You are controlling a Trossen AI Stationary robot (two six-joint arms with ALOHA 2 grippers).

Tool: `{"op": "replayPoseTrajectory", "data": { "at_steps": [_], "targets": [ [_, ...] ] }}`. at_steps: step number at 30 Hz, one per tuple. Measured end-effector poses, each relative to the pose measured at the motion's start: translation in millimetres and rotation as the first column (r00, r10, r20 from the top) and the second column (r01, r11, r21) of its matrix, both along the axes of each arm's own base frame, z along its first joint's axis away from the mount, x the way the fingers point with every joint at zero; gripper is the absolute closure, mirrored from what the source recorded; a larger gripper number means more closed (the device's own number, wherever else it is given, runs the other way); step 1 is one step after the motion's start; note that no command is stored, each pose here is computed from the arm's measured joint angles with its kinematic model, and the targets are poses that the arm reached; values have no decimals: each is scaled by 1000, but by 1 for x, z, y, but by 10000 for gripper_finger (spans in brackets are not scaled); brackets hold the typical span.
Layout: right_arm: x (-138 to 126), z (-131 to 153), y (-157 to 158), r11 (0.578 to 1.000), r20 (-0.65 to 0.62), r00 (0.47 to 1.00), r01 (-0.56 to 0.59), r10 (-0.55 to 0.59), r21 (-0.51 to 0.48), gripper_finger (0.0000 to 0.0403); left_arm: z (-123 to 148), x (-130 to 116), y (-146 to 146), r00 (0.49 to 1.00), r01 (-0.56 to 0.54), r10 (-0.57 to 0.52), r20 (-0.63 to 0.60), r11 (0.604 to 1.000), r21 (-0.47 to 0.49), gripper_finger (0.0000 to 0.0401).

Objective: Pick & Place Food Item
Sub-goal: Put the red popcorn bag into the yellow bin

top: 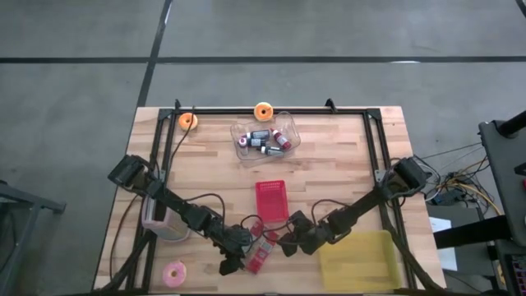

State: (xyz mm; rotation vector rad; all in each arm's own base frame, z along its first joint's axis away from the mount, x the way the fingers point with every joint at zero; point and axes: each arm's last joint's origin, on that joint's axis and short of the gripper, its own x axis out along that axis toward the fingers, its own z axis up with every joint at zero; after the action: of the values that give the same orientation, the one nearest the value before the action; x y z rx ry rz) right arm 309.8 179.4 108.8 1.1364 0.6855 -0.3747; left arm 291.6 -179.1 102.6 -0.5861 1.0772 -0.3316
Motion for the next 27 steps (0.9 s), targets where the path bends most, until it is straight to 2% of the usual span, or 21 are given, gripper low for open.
{"op": "replayPoseTrajectory", "data": {
  "at_steps": [10, 22, 27],
  "targets": [
    [3, -3, -1, 1000, -2, 1000, 28, -28, 9, 188, 0, 0, 0, 1000, 0, 0, -1, 1000, 1, 199],
    [14, 6, -2, 998, 46, 999, 27, -25, -60, 188, -1, 0, 0, 1000, 3, -3, 3, 1000, 4, 199],
    [14, 0, -2, 999, 29, 999, 31, -30, -39, 188, -1, 0, 0, 1000, 4, -4, 4, 1000, 6, 199]
  ]
}}
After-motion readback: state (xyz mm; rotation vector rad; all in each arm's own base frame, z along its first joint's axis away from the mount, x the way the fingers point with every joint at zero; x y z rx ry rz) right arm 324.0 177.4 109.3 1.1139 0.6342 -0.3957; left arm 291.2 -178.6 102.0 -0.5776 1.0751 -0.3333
